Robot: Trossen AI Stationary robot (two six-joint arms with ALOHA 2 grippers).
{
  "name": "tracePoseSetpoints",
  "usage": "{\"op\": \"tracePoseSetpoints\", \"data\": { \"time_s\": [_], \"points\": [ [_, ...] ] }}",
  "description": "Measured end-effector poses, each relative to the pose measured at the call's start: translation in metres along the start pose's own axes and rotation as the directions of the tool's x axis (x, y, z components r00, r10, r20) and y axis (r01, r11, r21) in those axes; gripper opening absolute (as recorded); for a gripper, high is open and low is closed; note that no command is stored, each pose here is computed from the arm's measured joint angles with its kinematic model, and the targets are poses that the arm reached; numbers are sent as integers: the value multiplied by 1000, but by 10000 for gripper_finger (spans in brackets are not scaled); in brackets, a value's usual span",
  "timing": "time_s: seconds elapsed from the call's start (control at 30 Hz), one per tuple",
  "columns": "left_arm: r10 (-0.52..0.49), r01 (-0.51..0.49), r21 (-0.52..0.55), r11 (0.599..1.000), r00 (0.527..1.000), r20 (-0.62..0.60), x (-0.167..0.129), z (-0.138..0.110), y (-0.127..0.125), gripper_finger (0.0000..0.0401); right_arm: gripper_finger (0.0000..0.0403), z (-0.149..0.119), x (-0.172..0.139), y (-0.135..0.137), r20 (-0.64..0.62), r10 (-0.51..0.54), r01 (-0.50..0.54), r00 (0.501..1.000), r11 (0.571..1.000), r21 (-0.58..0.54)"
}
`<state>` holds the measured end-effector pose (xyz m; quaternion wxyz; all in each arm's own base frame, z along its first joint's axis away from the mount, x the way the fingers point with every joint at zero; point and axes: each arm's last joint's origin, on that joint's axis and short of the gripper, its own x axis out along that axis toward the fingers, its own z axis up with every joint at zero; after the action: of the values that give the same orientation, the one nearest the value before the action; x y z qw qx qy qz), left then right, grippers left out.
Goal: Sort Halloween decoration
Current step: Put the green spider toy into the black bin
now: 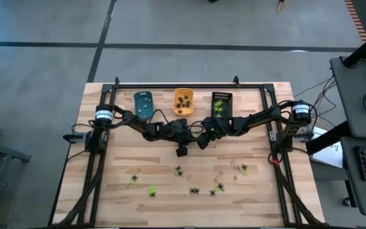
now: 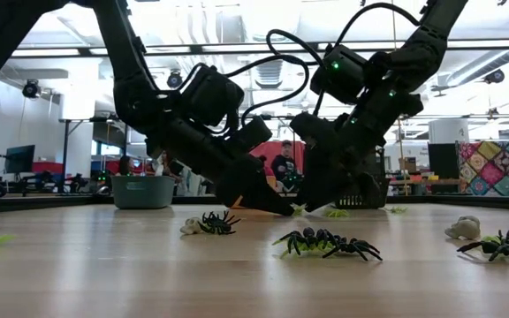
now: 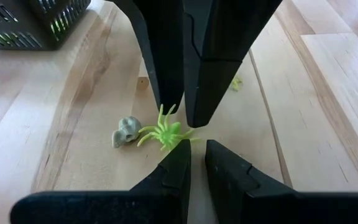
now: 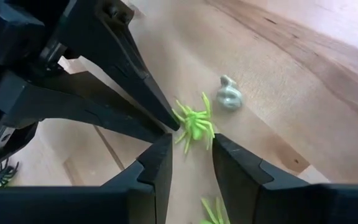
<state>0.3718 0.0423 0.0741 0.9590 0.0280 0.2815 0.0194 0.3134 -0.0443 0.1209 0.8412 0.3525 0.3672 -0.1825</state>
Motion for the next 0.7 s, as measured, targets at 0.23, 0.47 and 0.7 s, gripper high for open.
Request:
{"op": "tracePoseSetpoints", "data": {
  "time_s": [0.23,0.47,0.7],
  "points": [
    [0,0,0,1000,1000,0,0,0,0,36,41,1,0,0,16,-17,17,1000,1000,-2],
    [-32,32,-11,999,999,-9,-5,2,-2,36,9,0,0,0,11,-12,13,1000,1000,-19],
    [-63,62,-16,998,996,-70,-28,8,-4,36,9,1,-4,3,-2,16,-16,1000,999,-40]
  ]
}}
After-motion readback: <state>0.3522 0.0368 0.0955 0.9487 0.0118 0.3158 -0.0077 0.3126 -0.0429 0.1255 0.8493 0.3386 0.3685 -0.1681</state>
